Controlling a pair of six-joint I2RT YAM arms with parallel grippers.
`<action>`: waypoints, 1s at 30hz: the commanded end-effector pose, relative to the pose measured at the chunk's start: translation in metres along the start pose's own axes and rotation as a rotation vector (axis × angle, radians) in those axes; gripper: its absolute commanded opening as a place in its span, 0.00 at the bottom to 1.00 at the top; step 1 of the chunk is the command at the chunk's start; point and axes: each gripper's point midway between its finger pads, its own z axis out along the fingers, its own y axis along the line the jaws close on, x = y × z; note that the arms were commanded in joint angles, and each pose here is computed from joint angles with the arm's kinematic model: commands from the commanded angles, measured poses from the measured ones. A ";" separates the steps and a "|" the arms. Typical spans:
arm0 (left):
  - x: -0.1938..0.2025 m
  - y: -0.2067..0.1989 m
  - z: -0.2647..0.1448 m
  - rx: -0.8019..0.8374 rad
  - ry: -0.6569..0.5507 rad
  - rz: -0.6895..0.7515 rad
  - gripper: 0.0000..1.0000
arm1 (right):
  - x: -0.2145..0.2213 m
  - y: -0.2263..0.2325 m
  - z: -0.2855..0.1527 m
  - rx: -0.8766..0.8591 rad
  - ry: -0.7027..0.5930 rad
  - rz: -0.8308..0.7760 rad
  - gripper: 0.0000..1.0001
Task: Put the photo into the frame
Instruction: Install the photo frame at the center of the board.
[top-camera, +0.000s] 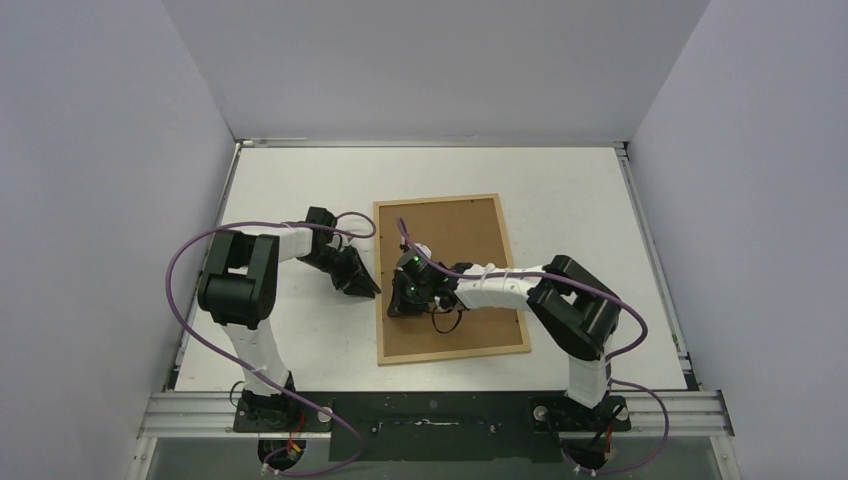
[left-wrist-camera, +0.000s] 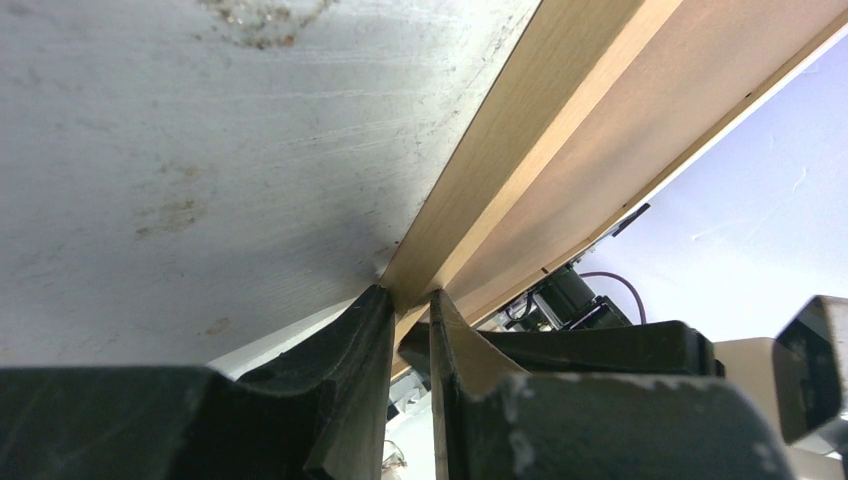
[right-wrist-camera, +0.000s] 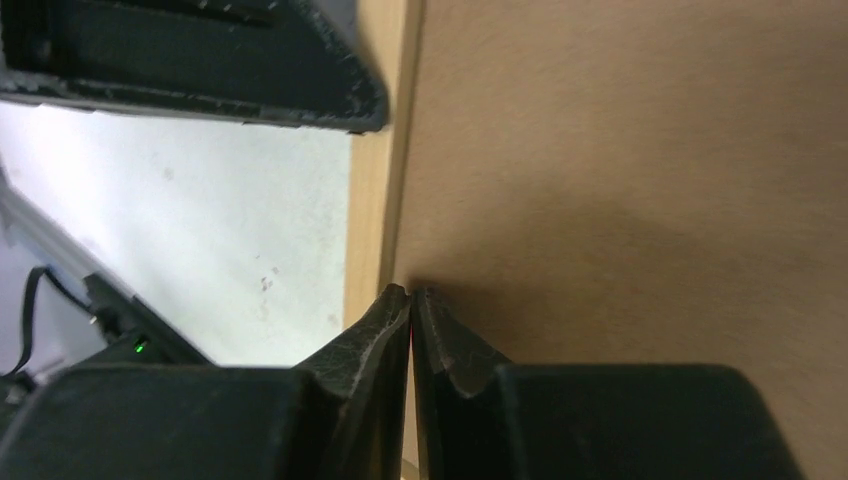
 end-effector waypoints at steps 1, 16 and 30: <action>0.001 0.085 0.024 -0.364 -0.042 -0.011 0.17 | 0.000 -0.084 -0.019 0.370 -0.054 -0.080 0.15; 0.013 0.062 0.027 -0.248 -0.033 0.016 0.28 | -0.019 0.049 -0.031 -0.287 -0.139 0.002 0.23; 0.019 0.077 0.035 -0.297 -0.020 -0.017 0.20 | -0.014 0.048 -0.023 -0.344 -0.158 0.076 0.00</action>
